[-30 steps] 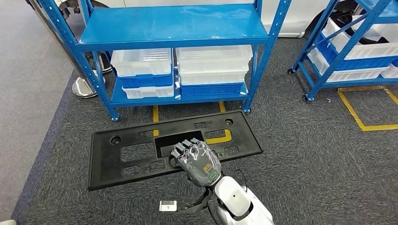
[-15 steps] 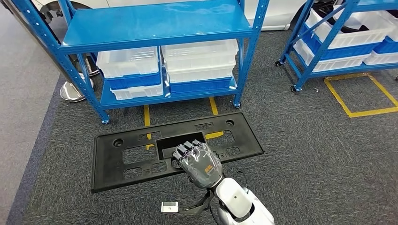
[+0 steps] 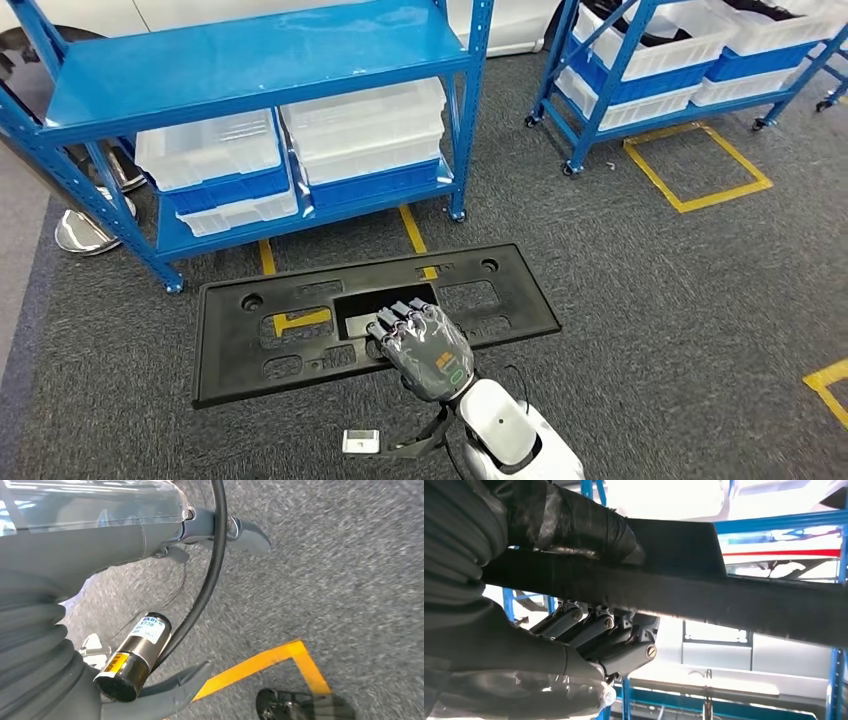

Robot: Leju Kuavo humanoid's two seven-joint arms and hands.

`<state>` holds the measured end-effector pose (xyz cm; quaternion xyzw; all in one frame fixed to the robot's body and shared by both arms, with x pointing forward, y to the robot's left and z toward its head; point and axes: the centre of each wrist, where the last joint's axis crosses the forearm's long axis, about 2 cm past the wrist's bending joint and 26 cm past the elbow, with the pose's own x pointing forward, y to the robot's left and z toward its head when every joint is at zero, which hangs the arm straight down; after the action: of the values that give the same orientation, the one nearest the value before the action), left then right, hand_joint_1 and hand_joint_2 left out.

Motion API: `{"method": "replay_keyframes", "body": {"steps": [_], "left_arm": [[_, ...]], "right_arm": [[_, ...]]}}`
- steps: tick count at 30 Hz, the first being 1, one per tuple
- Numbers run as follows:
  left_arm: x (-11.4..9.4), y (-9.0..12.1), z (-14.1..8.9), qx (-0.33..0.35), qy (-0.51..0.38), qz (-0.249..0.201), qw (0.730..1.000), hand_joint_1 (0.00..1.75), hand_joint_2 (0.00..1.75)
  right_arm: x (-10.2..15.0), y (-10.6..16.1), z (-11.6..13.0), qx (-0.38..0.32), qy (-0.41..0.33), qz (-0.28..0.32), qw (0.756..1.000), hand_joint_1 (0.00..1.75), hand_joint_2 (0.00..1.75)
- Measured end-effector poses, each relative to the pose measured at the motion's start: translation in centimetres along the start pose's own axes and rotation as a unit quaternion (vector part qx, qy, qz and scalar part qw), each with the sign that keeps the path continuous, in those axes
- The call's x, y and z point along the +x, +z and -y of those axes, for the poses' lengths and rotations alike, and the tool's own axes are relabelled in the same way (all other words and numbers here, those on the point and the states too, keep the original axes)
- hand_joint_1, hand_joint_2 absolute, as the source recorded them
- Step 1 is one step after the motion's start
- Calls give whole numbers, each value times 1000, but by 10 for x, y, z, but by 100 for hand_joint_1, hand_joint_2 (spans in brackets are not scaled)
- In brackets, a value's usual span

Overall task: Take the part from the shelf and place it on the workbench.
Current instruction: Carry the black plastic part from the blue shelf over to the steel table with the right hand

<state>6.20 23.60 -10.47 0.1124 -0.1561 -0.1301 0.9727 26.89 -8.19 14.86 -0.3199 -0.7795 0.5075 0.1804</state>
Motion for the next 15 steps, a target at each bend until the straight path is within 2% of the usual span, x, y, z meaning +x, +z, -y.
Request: {"method": "replay_keyframes", "body": {"steps": [15], "left_arm": [[2,0,1,-1,-1,4,1000,0,175]], "right_arm": [[-12,-1,5,-6,24,-12,1000,166,175]]}}
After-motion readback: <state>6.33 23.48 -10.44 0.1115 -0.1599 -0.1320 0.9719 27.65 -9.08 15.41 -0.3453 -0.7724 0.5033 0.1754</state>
